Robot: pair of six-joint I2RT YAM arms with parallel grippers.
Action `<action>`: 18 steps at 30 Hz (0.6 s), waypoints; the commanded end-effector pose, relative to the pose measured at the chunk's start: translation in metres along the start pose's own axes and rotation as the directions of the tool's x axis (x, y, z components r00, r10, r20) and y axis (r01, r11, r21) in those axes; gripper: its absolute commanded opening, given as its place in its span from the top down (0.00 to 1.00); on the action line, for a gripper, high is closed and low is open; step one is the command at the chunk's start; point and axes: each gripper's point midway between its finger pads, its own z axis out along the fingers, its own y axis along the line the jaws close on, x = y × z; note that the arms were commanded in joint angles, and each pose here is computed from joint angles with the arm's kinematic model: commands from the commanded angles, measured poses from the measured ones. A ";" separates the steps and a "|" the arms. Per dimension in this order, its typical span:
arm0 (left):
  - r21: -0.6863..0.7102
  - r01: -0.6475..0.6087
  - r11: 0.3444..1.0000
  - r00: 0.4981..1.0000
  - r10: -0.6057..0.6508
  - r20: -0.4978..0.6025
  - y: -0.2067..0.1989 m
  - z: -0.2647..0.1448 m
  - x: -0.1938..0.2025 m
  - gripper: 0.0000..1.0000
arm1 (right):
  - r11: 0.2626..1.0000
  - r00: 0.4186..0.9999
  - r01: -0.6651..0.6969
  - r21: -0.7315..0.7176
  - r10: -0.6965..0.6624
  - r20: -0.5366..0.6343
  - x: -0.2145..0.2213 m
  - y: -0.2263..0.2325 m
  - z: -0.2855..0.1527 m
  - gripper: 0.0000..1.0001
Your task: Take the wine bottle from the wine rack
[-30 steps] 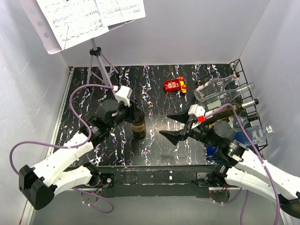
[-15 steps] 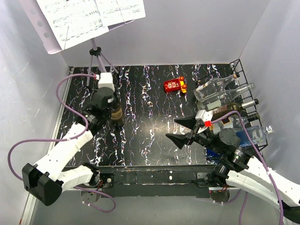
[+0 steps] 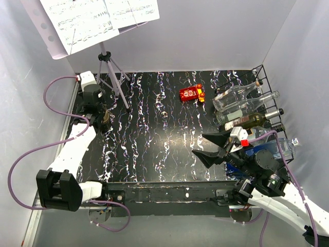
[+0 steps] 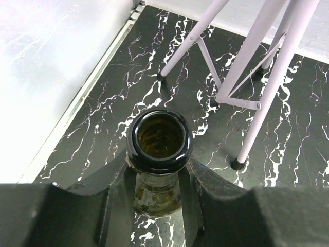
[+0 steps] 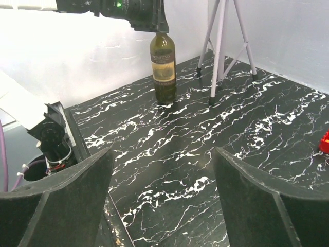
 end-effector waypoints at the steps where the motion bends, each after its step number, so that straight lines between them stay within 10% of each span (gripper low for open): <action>1: -0.002 0.069 0.998 0.987 -0.068 0.144 0.002 0.005 -0.045 1.00 | 0.998 1.000 -0.021 0.059 0.022 -0.007 0.001 -0.009 -0.007 0.14; 6: 0.014 0.069 0.998 0.988 -0.070 0.135 0.005 0.009 -0.034 0.99 | 0.996 0.999 -0.021 0.092 0.023 -0.026 0.000 -0.013 -0.009 0.13; 12: 0.025 0.048 0.999 0.992 -0.050 0.113 0.005 0.008 -0.027 0.38 | 0.993 0.999 -0.042 0.111 0.045 -0.030 -0.001 -0.016 -0.004 0.13; 18: 0.044 0.037 0.998 0.993 -0.042 0.115 0.006 -0.002 -0.035 0.21 | 0.963 0.989 -0.128 0.236 0.141 -0.039 0.000 -0.032 -0.004 0.13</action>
